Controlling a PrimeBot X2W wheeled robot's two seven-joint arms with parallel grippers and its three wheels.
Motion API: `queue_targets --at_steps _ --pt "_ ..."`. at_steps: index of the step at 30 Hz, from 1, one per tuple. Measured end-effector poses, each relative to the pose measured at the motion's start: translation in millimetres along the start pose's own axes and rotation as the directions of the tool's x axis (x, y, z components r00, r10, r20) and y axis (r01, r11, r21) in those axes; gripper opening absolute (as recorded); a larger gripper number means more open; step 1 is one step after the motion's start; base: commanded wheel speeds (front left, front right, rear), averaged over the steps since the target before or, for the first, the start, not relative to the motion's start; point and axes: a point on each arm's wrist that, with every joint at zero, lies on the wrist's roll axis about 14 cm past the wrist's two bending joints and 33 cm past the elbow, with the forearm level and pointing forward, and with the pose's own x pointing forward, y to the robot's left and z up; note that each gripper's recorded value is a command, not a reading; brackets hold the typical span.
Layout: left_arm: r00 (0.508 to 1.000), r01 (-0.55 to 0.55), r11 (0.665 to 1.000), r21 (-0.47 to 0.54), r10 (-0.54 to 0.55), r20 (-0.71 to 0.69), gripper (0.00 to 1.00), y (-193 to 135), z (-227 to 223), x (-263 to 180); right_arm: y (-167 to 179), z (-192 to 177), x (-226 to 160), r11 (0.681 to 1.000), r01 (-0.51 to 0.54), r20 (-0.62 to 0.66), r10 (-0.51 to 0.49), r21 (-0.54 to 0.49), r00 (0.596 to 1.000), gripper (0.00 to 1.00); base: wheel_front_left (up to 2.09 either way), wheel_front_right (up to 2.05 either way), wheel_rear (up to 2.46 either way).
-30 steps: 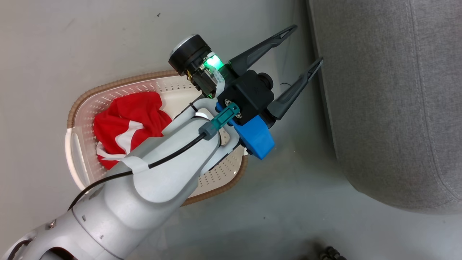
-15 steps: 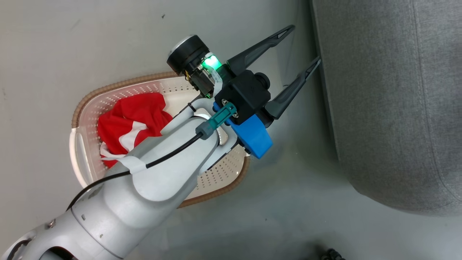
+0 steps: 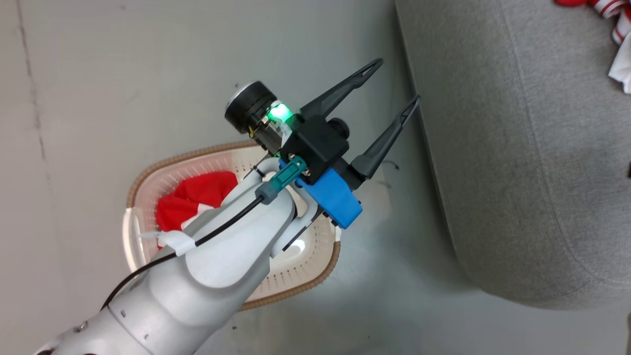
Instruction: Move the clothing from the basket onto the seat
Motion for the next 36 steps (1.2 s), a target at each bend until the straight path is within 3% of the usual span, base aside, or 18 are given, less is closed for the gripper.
queue_targets --at_steps 8,13,24,36 --pt "0.993 -0.117 0.993 0.022 0.116 0.026 1.00 4.4 29.2 -27.2 54.0 51.4 -26.6 0.983 -0.166 0.129 0.155 0.075 0.979 1.00 0.00 0.00 0.00" --pt "0.967 -0.251 0.968 0.019 0.250 0.050 1.00 21.1 46.4 -62.3 86.1 72.1 -47.0 0.956 -0.263 0.178 0.239 0.130 0.955 1.00 0.00 0.00 0.00" --pt "0.832 -0.545 0.838 -0.009 0.542 0.119 1.00 58.1 77.2 -157.6 131.3 99.2 -89.0 0.894 -0.408 0.242 0.361 0.185 0.901 1.00 0.00 0.00 0.00" --pt "0.679 -0.719 0.694 -0.030 0.711 0.183 1.00 63.5 94.2 -242.5 145.7 117.4 -126.4 0.853 -0.477 0.285 0.413 0.212 0.865 1.00 0.00 0.00 0.00"
